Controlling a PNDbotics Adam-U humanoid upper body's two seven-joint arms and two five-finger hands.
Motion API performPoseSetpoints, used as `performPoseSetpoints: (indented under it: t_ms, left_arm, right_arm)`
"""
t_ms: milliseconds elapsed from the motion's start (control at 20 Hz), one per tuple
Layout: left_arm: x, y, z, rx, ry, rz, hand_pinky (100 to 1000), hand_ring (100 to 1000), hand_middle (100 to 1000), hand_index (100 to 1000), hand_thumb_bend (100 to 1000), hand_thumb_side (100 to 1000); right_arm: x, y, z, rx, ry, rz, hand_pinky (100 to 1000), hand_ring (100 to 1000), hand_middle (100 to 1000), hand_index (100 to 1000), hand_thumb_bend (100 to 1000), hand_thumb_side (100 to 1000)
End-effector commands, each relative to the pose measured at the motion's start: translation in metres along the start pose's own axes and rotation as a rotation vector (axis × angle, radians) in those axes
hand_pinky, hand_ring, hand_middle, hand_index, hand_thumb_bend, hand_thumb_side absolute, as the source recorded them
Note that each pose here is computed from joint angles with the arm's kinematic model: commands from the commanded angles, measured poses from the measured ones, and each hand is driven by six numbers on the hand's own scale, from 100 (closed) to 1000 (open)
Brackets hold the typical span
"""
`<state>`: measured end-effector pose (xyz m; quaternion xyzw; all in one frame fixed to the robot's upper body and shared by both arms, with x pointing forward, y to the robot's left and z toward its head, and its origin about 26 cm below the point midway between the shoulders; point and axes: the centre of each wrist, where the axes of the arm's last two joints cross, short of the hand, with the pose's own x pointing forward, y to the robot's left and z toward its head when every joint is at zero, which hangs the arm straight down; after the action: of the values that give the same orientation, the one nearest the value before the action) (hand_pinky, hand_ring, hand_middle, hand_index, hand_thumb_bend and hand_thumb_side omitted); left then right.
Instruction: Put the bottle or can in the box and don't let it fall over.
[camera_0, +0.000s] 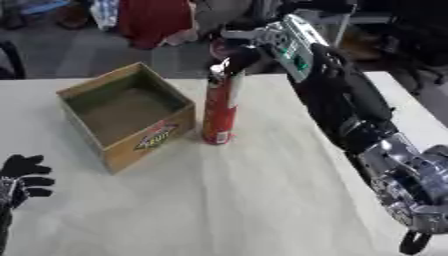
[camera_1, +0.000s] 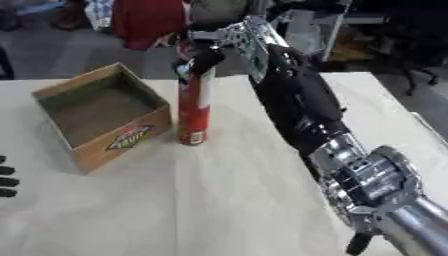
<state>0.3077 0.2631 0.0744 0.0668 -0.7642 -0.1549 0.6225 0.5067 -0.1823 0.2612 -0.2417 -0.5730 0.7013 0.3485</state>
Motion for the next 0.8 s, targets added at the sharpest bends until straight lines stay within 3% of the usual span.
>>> performPoseSetpoints:
  t_ms: [50,350,700,750,800]
  left_arm:
    - [0.008,0.003,-0.003,0.0,-0.028,-0.01,618,630,627,804,493,951]
    - [0.008,0.003,-0.003,-0.001,-0.027,-0.009,619,631,627,804,489,953]
    - [0.008,0.003,-0.003,-0.004,-0.028,-0.011,618,632,627,804,488,955]
    - [0.008,0.003,-0.004,-0.006,-0.029,-0.012,619,633,627,804,479,966]
    - [0.009,0.003,-0.004,-0.007,-0.032,-0.013,618,633,627,805,488,954]
  right_arm:
    - [0.0,-0.01,0.004,-0.03,-0.004,0.014,289,519,685,838,100,228]
    - [0.005,-0.024,0.01,-0.14,-0.043,0.012,253,490,637,815,100,154]
    - [0.02,-0.064,0.022,-0.273,-0.104,0.035,242,483,632,805,100,125]
    - [0.022,-0.069,0.023,-0.294,-0.114,0.038,240,482,632,805,100,239]
    - [0.025,-0.075,0.025,-0.314,-0.125,0.042,240,482,633,805,100,118]
